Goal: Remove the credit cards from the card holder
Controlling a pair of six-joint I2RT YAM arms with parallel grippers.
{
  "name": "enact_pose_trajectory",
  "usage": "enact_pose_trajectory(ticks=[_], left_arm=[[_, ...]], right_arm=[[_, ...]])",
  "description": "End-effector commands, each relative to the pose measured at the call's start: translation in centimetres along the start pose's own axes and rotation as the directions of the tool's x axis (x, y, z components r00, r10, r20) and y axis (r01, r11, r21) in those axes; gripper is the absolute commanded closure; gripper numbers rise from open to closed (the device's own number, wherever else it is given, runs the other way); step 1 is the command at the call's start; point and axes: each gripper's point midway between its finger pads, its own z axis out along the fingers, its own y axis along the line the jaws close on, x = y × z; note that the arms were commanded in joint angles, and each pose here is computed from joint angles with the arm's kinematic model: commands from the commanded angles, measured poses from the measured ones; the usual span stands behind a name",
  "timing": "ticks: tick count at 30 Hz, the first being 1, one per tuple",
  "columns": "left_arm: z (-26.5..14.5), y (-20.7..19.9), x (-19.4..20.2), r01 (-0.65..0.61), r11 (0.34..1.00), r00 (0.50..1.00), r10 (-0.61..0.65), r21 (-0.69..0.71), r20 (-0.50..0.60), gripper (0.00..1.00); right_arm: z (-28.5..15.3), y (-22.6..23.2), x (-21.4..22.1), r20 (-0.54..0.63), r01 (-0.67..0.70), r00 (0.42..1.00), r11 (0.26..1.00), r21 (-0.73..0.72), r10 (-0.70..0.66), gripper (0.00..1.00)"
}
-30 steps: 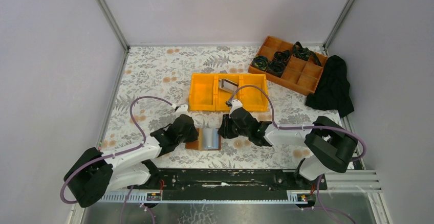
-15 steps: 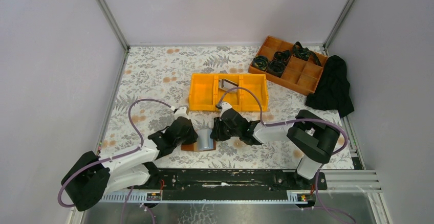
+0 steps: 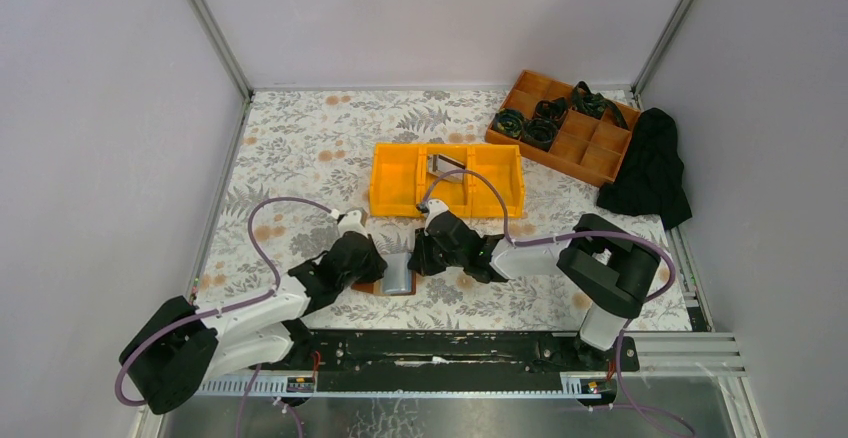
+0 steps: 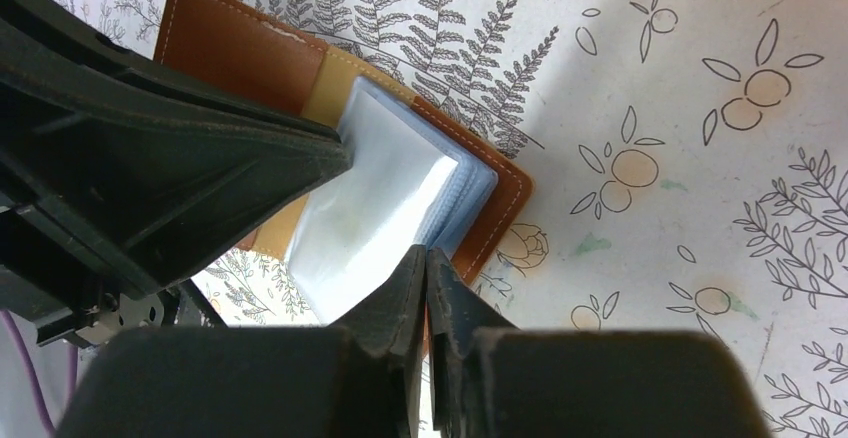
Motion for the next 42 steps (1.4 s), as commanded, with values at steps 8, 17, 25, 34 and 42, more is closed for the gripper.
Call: enact_pose_trajectory(ticks=[8,17,25,34,42], left_arm=[[2.2,-3.2,0.4,0.032,0.992,0.998,-0.027,0.119,-0.049,0.85],[3.2,-7.2,0.0,0.068,0.970,0.994,-0.046,0.234,-0.095,0.86],[3.3,-9.9,-0.4,0.069,0.958,0.994,-0.041,0.278,-0.103,0.84],[4.3,-9.6,-2.4,0.051,0.973,0.997,-0.036,0.224,-0.069,0.82],[4.5,-8.3,-4.2,0.035,0.984,0.999,-0.031,0.174,-0.030,0.81]], right_arm=[[-1.0,1.4,-0.9,0.069,0.038,0.997,0.997,-0.064,-0.033,1.00],[-5.5,-2.4,-3.7,0.177,0.013,0.984,1.000,0.026,-0.017,1.00],[-7.6,-3.2,-4.6,0.193,0.033,0.980,0.998,0.058,-0.043,0.91],[-5.9,1.4,1.1,0.066,0.092,0.994,0.994,-0.065,-0.087,0.80],[-5.2,0.9,5.2,-0.001,0.031,0.999,0.996,-0.089,-0.032,0.88]])
